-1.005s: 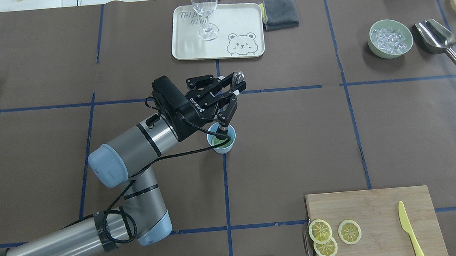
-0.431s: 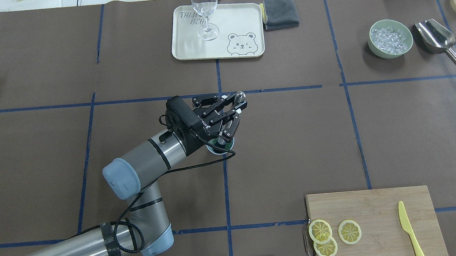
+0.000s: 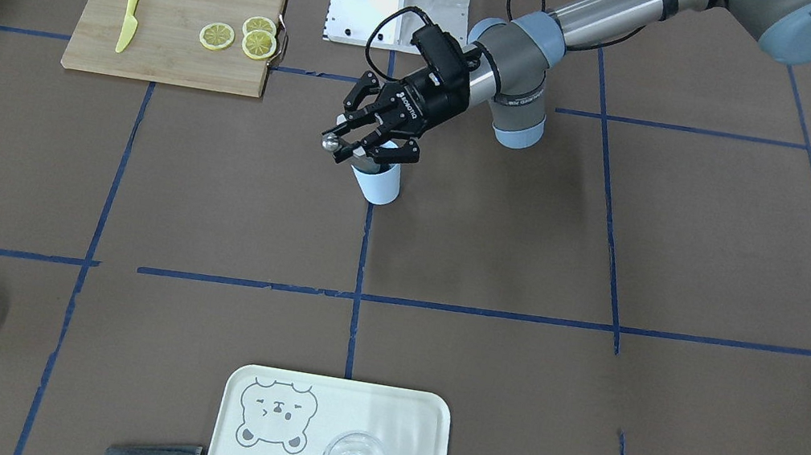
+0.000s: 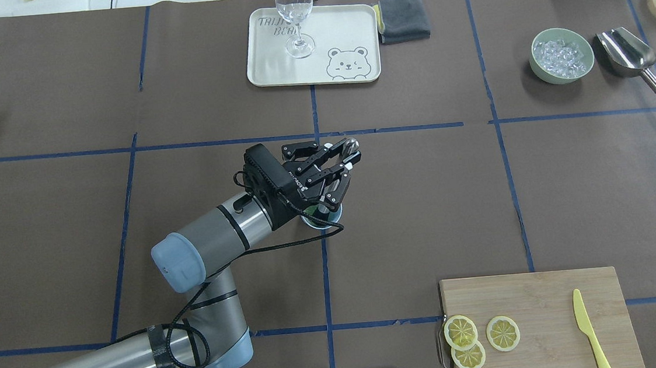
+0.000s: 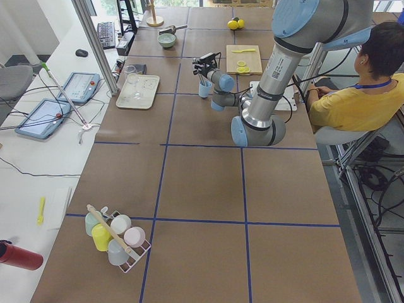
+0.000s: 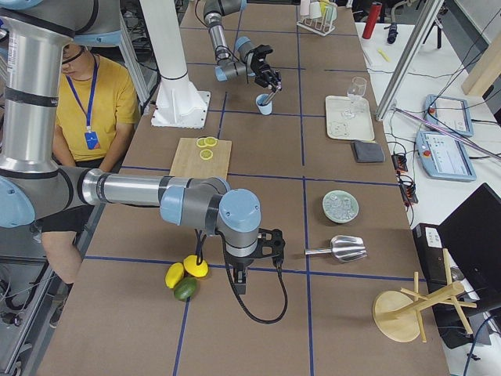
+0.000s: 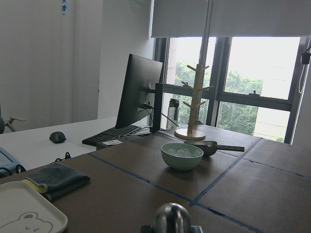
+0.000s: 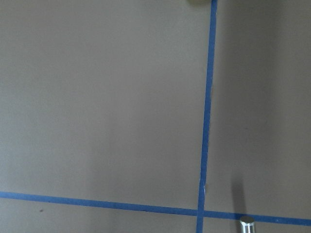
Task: Squeeze lemon into cup
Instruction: 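Stir the cup contents with the muddler held in the left gripper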
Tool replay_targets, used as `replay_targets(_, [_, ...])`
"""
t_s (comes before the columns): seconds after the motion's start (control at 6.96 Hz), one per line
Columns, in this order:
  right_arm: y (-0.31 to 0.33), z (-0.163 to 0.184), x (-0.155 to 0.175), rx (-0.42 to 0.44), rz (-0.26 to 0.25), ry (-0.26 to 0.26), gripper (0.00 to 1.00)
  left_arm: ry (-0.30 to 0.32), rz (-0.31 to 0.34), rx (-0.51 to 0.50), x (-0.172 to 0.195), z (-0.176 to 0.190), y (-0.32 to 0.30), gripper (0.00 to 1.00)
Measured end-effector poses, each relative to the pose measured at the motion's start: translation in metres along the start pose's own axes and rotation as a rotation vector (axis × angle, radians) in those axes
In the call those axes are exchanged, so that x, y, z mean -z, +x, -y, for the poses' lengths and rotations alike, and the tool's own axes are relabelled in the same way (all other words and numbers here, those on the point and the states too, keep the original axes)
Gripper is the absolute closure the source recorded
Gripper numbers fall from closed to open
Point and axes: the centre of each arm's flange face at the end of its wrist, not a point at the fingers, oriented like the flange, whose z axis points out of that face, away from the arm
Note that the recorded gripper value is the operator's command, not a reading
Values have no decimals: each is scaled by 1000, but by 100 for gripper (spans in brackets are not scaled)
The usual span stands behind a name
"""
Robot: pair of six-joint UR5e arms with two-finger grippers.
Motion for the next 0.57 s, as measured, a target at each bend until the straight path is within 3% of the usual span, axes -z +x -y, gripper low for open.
replay_targets(0.43, [1, 0, 0, -3, 0, 1, 0, 78, -3, -33, 2, 62, -15, 100])
replay_targets(0.57, [1, 0, 0, -3, 0, 1, 0, 44, -5, -58, 0, 92, -22, 100])
